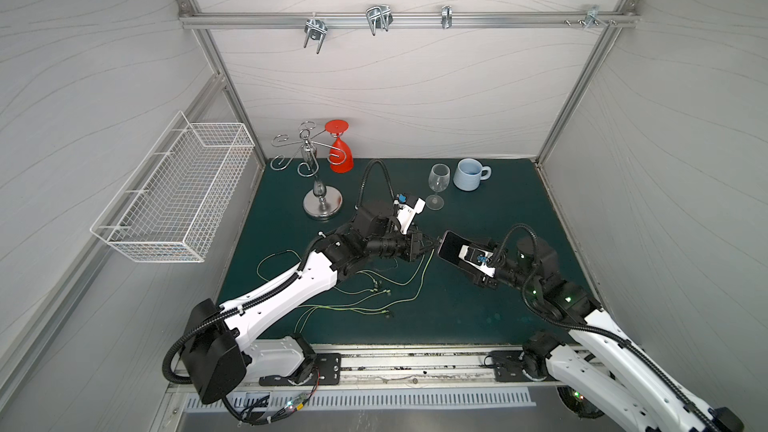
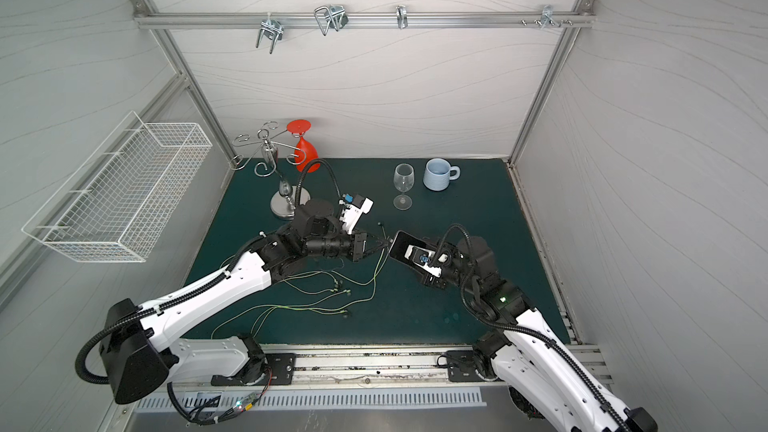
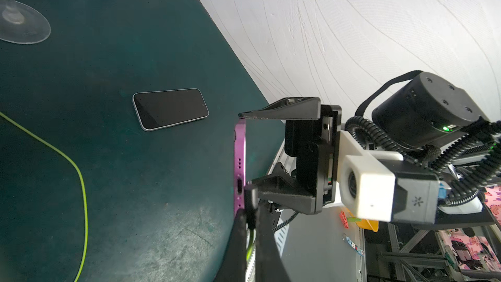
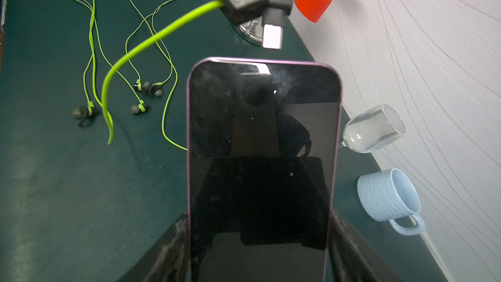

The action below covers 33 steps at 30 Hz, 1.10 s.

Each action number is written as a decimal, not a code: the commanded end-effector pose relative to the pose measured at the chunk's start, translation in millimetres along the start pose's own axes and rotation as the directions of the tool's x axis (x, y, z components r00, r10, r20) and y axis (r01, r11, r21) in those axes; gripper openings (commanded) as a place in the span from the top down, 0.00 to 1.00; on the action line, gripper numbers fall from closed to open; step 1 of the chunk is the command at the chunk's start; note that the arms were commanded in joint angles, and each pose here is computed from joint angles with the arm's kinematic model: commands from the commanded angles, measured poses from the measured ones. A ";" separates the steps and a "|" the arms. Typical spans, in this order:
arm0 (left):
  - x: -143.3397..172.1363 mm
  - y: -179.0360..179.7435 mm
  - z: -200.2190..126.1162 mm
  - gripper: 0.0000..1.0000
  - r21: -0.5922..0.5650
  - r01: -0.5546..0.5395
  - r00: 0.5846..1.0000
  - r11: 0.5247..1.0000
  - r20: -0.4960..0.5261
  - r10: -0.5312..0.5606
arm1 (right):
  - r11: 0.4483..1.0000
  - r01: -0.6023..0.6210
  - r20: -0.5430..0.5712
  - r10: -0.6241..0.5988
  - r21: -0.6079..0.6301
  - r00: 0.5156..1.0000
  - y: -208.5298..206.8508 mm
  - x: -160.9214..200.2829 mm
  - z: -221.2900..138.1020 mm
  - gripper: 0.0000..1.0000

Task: Plug wired earphones into phones
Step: Insert the wired earphone into the phone.

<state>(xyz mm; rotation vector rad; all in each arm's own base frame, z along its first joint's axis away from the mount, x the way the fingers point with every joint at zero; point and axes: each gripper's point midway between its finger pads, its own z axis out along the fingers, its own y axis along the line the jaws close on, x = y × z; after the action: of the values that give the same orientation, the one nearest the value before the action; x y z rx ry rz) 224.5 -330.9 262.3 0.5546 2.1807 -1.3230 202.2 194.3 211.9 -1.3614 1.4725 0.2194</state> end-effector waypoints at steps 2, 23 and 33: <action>-4.0 2.1 0.1 1.00 -0.015 -0.011 1.000 1.000 0.008 0.011 | 0.999 0.010 0.084 -0.013 0.037 0.996 -10.5 -22.2 -3.3 0.52; -2.7 1.7 3.6 1.00 0.003 -0.010 1.000 1.000 -0.002 0.010 | 0.999 0.033 0.076 -0.035 0.023 0.997 -9.0 -23.2 -3.7 0.52; -1.0 2.8 5.3 1.00 0.004 0.008 1.000 1.000 -0.011 -0.008 | 0.998 0.052 0.079 -0.054 0.026 0.995 -10.4 -26.8 -1.9 0.53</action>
<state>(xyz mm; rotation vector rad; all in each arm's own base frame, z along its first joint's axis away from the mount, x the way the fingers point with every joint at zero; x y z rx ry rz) 226.2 -329.2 250.8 0.5481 2.2249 -1.2975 203.3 197.3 205.6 -1.3763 1.4938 0.2283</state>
